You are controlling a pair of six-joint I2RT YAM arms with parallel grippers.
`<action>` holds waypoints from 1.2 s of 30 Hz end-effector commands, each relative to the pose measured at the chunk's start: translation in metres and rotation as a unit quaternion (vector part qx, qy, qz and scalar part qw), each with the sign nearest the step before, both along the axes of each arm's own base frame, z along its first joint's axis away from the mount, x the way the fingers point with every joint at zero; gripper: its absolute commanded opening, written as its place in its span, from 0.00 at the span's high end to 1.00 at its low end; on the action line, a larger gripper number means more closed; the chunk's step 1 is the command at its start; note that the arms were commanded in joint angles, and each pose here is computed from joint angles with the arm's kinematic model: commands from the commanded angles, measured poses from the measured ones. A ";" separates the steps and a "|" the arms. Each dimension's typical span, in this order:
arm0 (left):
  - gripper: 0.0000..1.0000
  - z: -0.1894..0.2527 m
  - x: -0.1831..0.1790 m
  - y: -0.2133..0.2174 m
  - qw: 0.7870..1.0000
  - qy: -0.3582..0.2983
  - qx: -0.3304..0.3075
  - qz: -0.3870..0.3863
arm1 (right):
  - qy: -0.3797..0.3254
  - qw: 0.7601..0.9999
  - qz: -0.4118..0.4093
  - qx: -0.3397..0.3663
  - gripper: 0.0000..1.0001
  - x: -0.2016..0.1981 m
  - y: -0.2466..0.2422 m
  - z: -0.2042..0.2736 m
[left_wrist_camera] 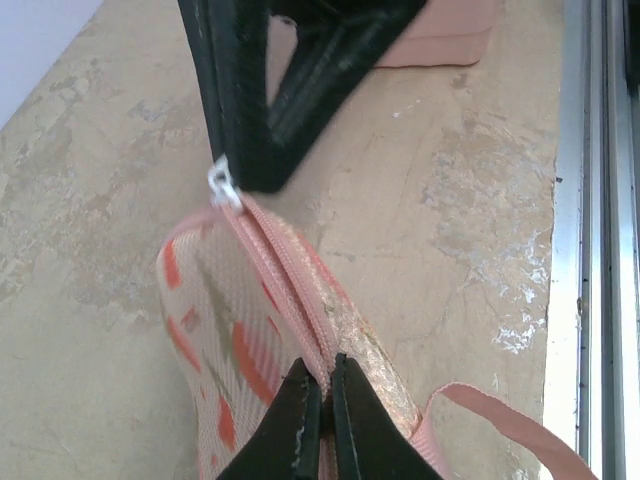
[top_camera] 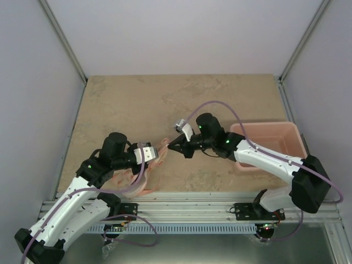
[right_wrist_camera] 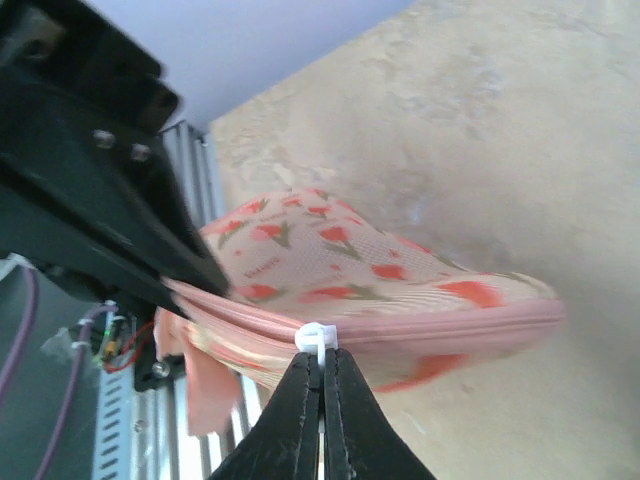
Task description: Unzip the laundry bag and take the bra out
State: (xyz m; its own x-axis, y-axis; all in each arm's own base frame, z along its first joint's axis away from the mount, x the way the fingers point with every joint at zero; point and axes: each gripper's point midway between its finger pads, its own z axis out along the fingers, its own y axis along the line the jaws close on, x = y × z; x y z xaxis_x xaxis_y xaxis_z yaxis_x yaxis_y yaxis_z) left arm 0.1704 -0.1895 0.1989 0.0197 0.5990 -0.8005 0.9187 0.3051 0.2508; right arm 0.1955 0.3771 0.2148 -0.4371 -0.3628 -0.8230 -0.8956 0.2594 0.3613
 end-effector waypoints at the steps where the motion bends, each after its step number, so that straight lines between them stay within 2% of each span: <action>1: 1.00 -0.013 -0.012 0.007 0.999 0.005 0.035 -0.023 | -0.012 0.999 -0.046 0.002 0.99 0.024 -0.030 0.002; 5: 1.00 -0.001 -0.017 0.004 0.999 -0.010 0.028 -0.046 | -0.007 0.997 -0.066 -0.025 0.99 0.039 -0.051 -0.018; 11: 1.00 0.027 -0.012 0.003 0.997 -0.059 0.018 -0.047 | 0.052 0.991 -0.118 -0.045 0.99 0.062 -0.089 -0.069; 17: 1.00 0.020 -0.029 0.005 0.991 -0.081 0.037 -0.101 | 0.073 0.982 -0.149 -0.092 1.00 0.069 -0.099 -0.107; 22: 1.00 0.027 -0.026 0.004 0.991 -0.090 0.027 -0.091 | 0.079 0.975 -0.167 -0.121 1.00 0.071 -0.106 -0.128; 28: 1.00 0.046 -0.032 -0.004 0.990 -0.097 -0.019 -0.102 | 0.063 0.986 -0.112 -0.109 1.00 0.052 -0.082 -0.132; 33: 1.00 0.061 -0.038 -0.007 0.982 -0.139 -0.039 -0.125 | 0.044 0.999 -0.015 -0.029 1.00 0.025 -0.053 -0.107; 36: 1.00 0.059 -0.045 -0.007 0.977 -0.147 -0.030 -0.150 | 0.038 0.997 -0.039 -0.050 1.00 0.033 -0.057 -0.119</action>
State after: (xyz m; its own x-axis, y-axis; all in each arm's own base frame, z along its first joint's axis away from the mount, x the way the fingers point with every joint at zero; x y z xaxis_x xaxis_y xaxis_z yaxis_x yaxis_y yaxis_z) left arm 0.1394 -0.1876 0.2320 0.2896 0.5726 -0.7670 0.8922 0.1287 0.4329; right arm 0.2203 0.3244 0.1108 -0.5412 -0.3943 -0.7427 -0.8378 0.3288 0.4359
